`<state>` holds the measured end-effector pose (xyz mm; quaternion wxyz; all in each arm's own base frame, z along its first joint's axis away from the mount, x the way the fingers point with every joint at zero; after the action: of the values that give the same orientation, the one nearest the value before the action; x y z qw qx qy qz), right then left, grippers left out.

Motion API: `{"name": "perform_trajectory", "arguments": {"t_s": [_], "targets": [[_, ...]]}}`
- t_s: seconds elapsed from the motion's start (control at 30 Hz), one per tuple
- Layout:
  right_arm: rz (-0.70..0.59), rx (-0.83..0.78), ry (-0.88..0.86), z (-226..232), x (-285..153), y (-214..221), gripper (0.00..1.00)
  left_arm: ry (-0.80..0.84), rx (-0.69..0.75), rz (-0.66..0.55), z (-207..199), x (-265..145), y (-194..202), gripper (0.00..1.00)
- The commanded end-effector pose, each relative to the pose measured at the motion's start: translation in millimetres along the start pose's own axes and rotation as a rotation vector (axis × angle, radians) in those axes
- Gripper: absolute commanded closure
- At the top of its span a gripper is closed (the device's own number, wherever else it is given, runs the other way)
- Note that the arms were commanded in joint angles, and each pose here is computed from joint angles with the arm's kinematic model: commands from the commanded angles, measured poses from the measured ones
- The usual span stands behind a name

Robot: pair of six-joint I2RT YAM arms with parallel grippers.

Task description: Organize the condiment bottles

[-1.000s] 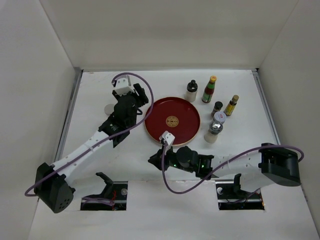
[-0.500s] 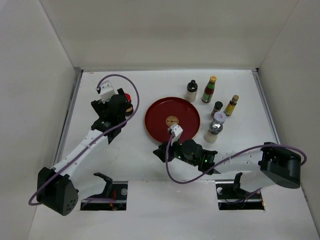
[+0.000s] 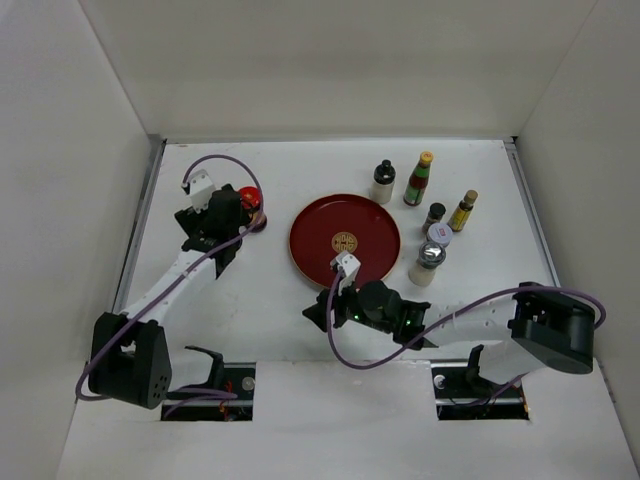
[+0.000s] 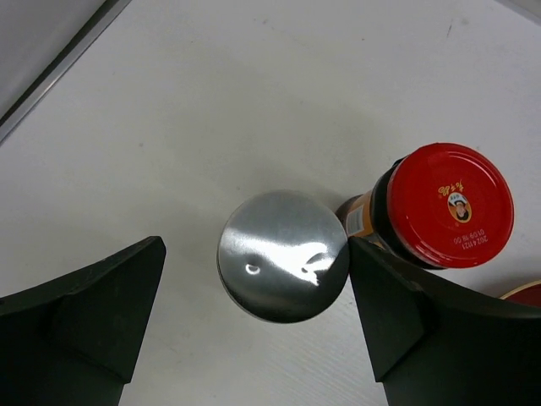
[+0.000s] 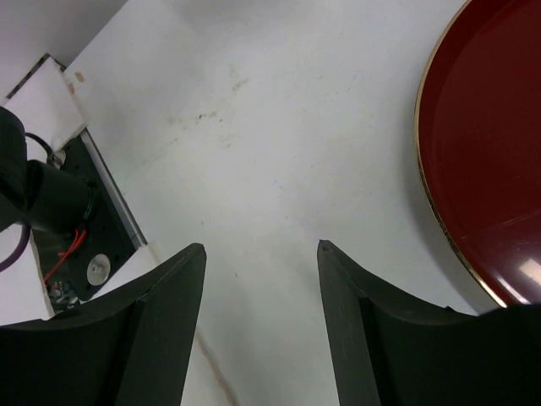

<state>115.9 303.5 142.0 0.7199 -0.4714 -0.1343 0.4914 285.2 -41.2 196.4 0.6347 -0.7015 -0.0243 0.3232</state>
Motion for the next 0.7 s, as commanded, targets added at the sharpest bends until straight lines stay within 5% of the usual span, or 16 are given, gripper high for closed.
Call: {"name": "perform_trajectory", "arguments": {"t_s": [0.0, 0.2, 0.4, 0.67], "targets": [[-0.053, 0.000, -0.086, 19, 6, -14, 0.38, 0.046, -0.053, -0.025, -9, 11, -6, 0.12], [-0.036, -0.008, -0.080, 18, 8, -10, 0.39, 0.058, -0.048, 0.002, -16, 26, 2, 0.23], [-0.028, -0.006, -0.082, 18, 9, -8, 0.39, 0.070, -0.083, -0.071, -4, 4, -15, 0.63], [0.023, -0.025, -0.129, 25, 15, 0, 0.24, 0.320, -0.139, -0.216, -25, -90, -70, 0.65]]}}
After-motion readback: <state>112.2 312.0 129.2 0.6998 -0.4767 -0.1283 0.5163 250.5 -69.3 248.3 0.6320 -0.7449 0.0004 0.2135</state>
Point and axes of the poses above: each gripper's point midway between its finger pads, its own x axis out along the fingers, its own z axis along the line the jaws close on, y = z × x, the point moved 9 cm from there along -x, back along the fingers, and after that the axes turned 8 degrees about x, right-handed, at the moved point
